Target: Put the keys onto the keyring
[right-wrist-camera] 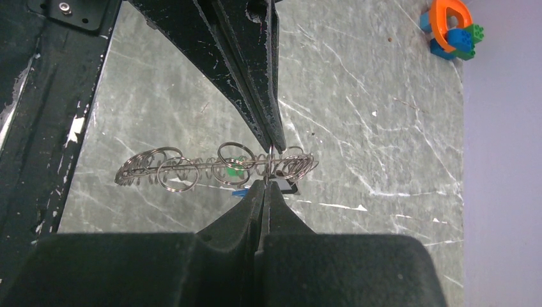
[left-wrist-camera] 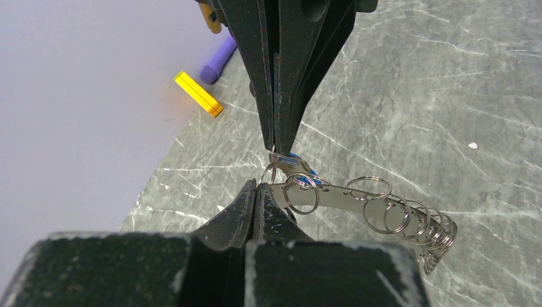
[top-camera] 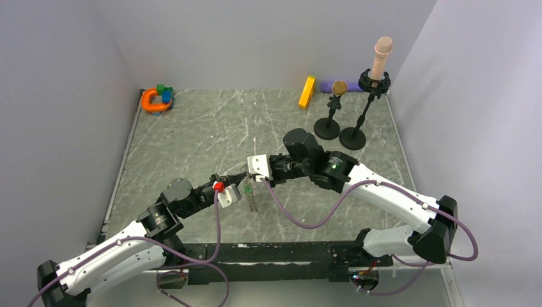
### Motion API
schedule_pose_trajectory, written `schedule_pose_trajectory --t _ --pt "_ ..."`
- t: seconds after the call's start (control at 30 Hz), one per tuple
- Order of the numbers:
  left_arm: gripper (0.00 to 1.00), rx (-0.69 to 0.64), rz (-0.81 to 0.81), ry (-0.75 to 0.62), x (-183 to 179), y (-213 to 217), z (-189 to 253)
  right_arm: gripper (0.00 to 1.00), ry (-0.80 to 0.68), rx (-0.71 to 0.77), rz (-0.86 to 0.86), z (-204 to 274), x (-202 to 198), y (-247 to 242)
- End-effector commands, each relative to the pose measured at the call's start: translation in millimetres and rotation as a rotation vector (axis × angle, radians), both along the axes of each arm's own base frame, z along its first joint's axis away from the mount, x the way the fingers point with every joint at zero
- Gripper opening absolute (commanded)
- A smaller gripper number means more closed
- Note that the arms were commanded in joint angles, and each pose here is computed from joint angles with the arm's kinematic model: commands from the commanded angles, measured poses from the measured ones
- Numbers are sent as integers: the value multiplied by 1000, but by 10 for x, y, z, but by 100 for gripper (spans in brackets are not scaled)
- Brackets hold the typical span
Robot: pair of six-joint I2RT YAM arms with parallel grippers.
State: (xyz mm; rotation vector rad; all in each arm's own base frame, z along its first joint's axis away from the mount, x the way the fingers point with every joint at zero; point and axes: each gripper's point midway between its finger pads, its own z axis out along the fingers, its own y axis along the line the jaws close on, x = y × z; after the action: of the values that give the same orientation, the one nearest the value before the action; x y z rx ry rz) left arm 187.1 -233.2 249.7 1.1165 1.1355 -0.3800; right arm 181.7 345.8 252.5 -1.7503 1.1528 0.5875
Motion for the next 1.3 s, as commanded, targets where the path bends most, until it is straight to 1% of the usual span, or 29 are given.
schedule_pose_trajectory --t 0.0,0.4,1.27 --pt "0 -85 3 -59 0 -4 347 0 -29 21 -8 120 16 7" --pt "0 -90 -5 -57 -7 -20 360 0 -23 31 5 116 4 40" --pt "0 -121 -43 -49 -66 -65 398 0 0 56 -24 127 53 104"
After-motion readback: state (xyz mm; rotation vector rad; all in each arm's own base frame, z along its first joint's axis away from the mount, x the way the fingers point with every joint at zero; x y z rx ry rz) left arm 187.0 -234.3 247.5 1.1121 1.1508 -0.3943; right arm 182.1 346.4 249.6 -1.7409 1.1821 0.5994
